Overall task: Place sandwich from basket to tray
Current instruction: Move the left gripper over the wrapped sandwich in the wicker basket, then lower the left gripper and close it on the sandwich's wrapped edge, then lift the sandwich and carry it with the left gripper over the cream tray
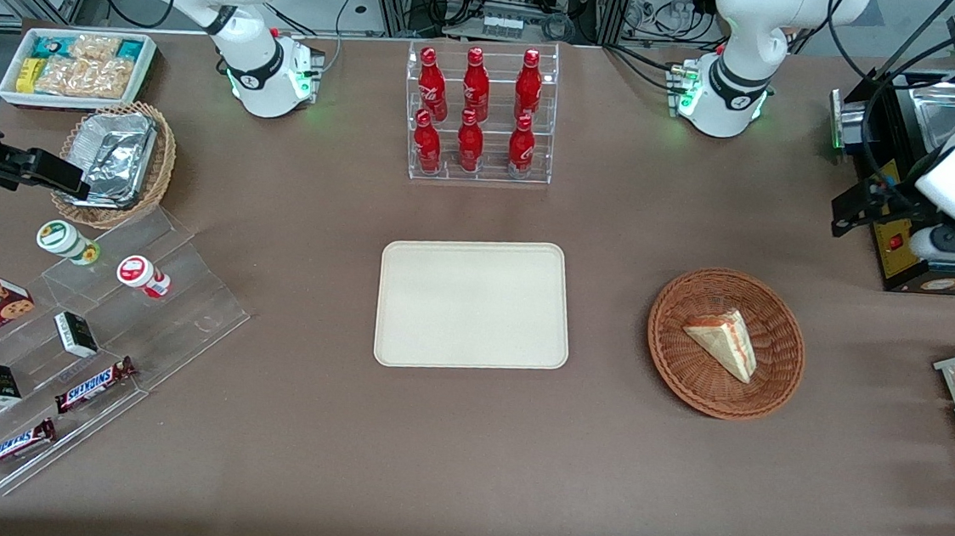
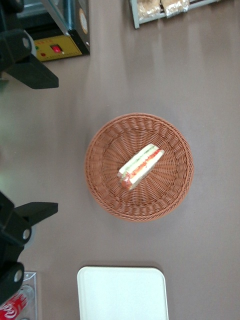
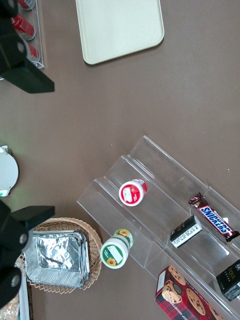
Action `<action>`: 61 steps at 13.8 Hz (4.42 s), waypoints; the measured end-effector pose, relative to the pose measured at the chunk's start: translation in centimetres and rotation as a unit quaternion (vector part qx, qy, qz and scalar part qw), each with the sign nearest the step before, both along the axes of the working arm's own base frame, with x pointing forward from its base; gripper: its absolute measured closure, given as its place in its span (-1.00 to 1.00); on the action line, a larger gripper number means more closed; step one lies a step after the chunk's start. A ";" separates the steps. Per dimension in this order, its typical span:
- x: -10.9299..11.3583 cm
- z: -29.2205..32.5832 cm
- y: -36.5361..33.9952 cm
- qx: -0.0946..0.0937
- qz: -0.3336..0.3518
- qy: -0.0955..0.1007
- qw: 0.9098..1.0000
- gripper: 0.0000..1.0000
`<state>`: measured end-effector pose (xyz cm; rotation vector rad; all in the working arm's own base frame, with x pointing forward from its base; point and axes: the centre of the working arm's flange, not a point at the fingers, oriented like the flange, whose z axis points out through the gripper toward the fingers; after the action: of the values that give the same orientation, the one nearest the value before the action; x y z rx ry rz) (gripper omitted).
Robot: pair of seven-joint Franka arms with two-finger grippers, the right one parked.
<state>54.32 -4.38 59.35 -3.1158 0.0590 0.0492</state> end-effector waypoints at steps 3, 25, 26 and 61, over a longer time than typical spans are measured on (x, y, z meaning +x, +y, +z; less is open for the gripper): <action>2.1 -6.4 -0.3 -0.002 0.001 -0.003 1.000 -1.00; -1.2 -29.4 -1.9 -0.039 0.330 -0.086 0.939 -1.00; -1.2 -30.2 -2.4 -0.040 0.335 -0.085 0.938 -1.00; 2.0 -15.8 -24.8 -0.006 0.168 -0.038 0.985 0.70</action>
<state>56.33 -29.20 43.55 -3.0973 -0.4695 -0.0645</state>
